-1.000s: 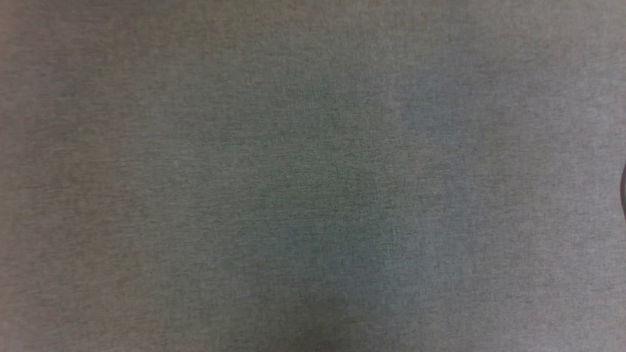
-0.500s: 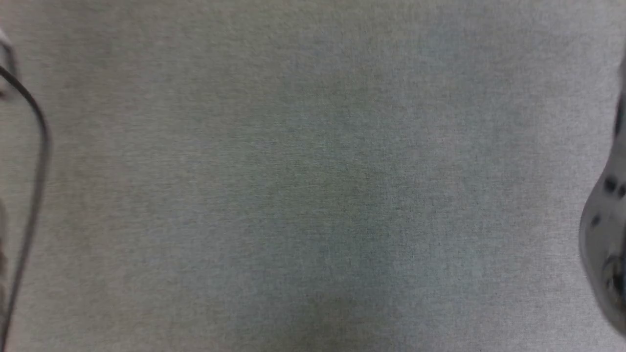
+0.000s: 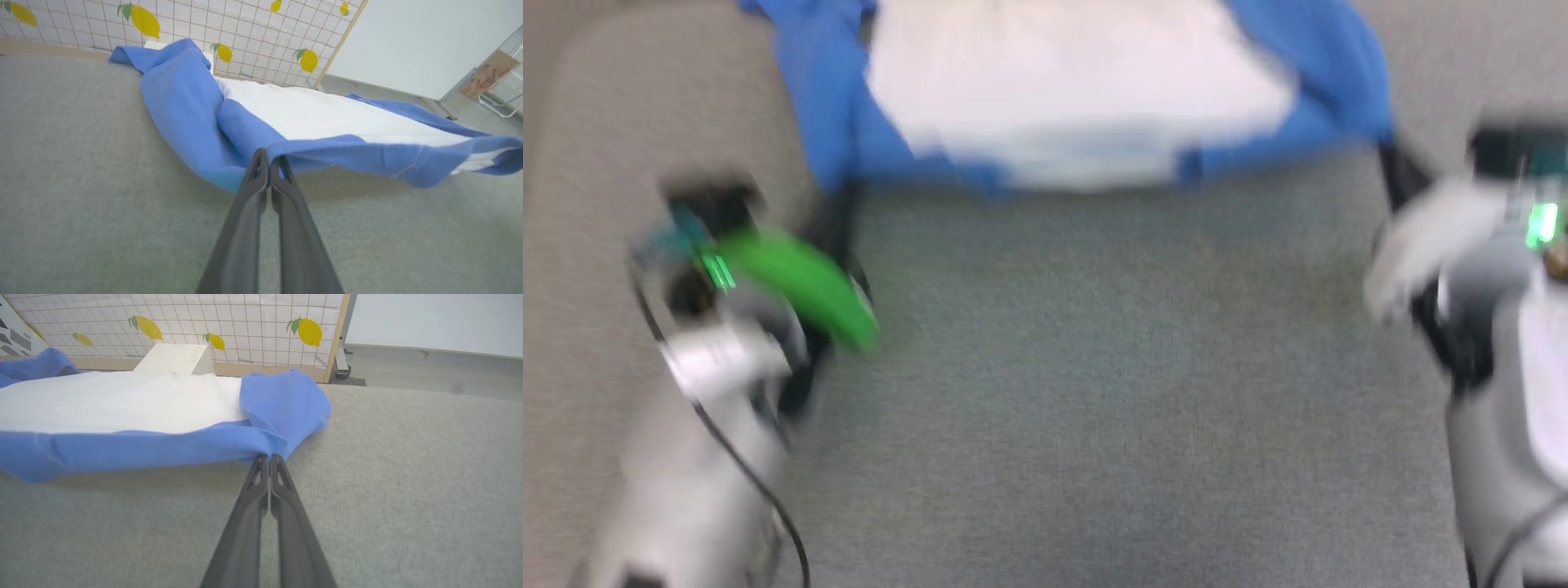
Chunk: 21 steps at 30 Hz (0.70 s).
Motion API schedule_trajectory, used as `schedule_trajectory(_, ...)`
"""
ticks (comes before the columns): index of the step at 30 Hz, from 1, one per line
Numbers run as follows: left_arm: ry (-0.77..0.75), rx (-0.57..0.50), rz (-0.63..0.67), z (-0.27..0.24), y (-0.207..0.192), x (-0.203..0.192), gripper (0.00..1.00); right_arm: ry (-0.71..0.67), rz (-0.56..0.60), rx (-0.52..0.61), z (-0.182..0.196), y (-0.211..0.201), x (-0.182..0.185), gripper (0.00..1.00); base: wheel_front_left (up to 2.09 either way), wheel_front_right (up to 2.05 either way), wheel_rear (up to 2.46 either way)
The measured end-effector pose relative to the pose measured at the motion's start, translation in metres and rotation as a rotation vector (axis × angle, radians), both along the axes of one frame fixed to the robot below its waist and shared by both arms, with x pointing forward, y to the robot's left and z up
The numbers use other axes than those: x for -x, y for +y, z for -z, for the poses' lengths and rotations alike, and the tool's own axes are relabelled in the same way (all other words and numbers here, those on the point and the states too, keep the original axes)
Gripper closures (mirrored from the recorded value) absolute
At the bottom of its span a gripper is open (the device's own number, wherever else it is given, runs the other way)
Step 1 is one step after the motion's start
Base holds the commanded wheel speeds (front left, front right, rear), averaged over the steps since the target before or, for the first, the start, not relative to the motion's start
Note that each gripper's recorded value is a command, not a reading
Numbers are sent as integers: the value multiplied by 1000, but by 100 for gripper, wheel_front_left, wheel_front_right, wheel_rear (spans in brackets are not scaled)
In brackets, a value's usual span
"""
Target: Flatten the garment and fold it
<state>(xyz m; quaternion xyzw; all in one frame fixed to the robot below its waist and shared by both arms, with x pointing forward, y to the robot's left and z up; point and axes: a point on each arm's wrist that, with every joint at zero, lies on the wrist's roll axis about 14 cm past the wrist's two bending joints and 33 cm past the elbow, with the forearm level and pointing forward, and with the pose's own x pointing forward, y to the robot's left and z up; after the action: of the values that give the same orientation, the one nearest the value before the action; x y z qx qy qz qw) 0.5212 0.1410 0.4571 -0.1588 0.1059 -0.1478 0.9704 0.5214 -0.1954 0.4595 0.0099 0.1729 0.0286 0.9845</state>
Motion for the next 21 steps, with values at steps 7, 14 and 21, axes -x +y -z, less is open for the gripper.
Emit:
schedule_trajectory(7,326,33,12,53,-8,123,100,205,34,-41,37,-11,100,100,0,0,0)
schedule_trajectory(14,569,-37,30,81,1,182,100,428,33,-50,67,-10,162,100,0,0,0)
schedule_trajectory(21,689,-115,62,90,4,203,100,642,17,-36,89,-8,208,100,0,0,0)
